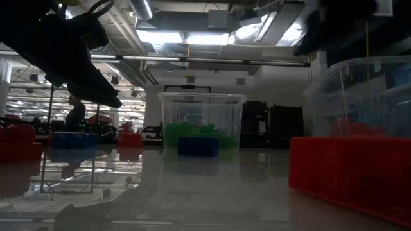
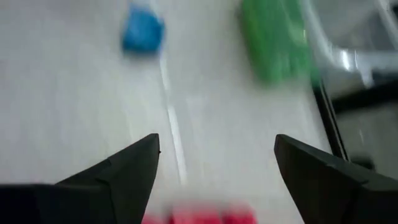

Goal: Sort blocks
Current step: Put the red game piece into the middle right transparent bin

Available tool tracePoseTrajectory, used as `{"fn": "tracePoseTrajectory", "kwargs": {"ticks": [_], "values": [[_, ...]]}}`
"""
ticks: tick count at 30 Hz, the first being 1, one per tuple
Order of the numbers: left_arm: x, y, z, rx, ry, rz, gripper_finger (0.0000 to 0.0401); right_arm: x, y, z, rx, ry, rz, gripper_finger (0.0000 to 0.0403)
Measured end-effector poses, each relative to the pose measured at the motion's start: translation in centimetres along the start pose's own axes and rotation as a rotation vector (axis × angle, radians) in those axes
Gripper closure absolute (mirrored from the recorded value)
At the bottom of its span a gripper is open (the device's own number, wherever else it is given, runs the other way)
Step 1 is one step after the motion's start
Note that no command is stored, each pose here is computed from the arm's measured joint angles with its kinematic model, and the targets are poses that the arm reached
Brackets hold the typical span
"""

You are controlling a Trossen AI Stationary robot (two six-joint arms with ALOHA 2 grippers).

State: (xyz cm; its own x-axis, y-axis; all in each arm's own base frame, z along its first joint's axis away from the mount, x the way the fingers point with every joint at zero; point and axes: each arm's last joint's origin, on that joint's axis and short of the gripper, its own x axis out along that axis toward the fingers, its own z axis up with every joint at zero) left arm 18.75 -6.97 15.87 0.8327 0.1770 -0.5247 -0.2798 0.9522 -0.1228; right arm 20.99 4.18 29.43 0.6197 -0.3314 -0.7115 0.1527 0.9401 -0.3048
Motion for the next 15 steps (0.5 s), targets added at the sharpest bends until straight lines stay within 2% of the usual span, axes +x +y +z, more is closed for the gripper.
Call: {"fn": "tracePoseTrajectory", "kwargs": {"ticks": [5, 8, 12, 15], "values": [[0.0, 0.0, 0.0, 0.0, 0.0, 0.001, 0.015, 1.5, 1.4, 2.4, -0.069, -0.163, 0.104, 0.0084], [0.0, 0.0, 0.0, 0.001, 0.002, 0.001, 0.015, 3.1, 2.9, 3.4, -0.113, -0.205, 0.229, 0.0084], [0.0, 0.0, 0.0, 0.0, 0.0, 0.001, 0.015, 5.8, 5.2, 3.9, -0.162, -0.196, 0.441, 0.0084], [0.0, 0.0, 0.0, 0.0, 0.0, 0.0, 0.015, 7.8, 7.1, 3.3, -0.197, -0.121, 0.623, 0.0084]]}}
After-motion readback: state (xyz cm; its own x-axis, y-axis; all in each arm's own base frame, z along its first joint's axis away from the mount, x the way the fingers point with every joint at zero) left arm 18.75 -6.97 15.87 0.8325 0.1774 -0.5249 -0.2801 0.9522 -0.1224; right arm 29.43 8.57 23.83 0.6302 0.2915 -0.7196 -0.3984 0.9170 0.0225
